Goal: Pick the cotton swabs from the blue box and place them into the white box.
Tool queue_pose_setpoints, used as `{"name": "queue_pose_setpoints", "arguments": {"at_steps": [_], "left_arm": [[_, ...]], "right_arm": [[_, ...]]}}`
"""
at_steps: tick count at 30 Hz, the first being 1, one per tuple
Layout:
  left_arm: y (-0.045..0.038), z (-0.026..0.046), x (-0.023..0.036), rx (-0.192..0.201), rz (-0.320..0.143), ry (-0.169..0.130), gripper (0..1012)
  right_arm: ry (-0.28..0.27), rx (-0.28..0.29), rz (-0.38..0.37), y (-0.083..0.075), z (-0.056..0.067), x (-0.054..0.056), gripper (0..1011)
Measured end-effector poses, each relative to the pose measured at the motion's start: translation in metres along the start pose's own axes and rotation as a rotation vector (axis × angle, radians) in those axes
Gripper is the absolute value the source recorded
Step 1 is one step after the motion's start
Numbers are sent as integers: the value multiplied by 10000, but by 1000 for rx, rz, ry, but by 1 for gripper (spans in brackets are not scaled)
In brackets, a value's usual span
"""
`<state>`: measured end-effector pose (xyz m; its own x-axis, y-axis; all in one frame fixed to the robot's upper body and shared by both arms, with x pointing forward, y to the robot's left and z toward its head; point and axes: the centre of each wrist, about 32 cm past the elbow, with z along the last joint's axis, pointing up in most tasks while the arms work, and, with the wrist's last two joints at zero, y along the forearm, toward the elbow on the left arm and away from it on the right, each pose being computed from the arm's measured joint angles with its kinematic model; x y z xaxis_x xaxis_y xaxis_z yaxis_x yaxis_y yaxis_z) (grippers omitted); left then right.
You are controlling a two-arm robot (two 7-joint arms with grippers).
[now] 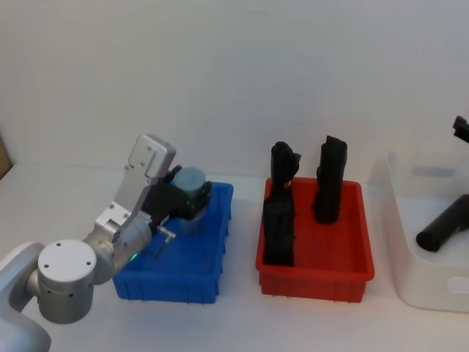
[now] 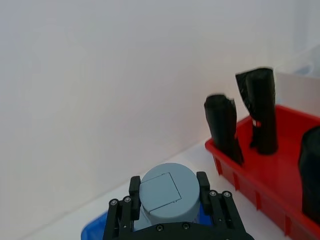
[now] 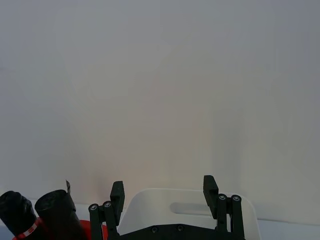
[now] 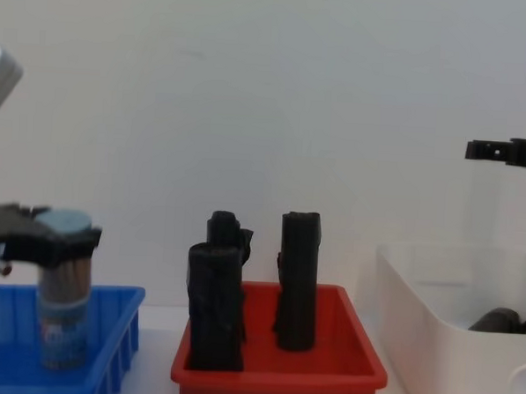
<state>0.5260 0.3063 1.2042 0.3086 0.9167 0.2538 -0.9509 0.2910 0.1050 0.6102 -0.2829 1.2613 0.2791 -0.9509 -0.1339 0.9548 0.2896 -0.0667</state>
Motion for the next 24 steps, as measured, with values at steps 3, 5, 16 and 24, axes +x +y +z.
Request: {"name": "queue_pose_setpoints", "arguments": {"at_steps": [3, 5, 16, 24], "left_arm": [[11, 86, -18, -44, -2, -22, 681], [14, 125, -27, -66, -4, -32, 681], [7, 452, -109, -248, -48, -112, 681], [-50, 687, -185, -382, -109, -165, 681]], "right_arm": [[-7, 0, 15, 7, 6, -3, 1001], [-17, -1, 34, 15, 11, -6, 1001], [-89, -9, 150, 104, 18, -44, 1001], [-191, -10, 264, 238, -6, -131, 1001]]}}
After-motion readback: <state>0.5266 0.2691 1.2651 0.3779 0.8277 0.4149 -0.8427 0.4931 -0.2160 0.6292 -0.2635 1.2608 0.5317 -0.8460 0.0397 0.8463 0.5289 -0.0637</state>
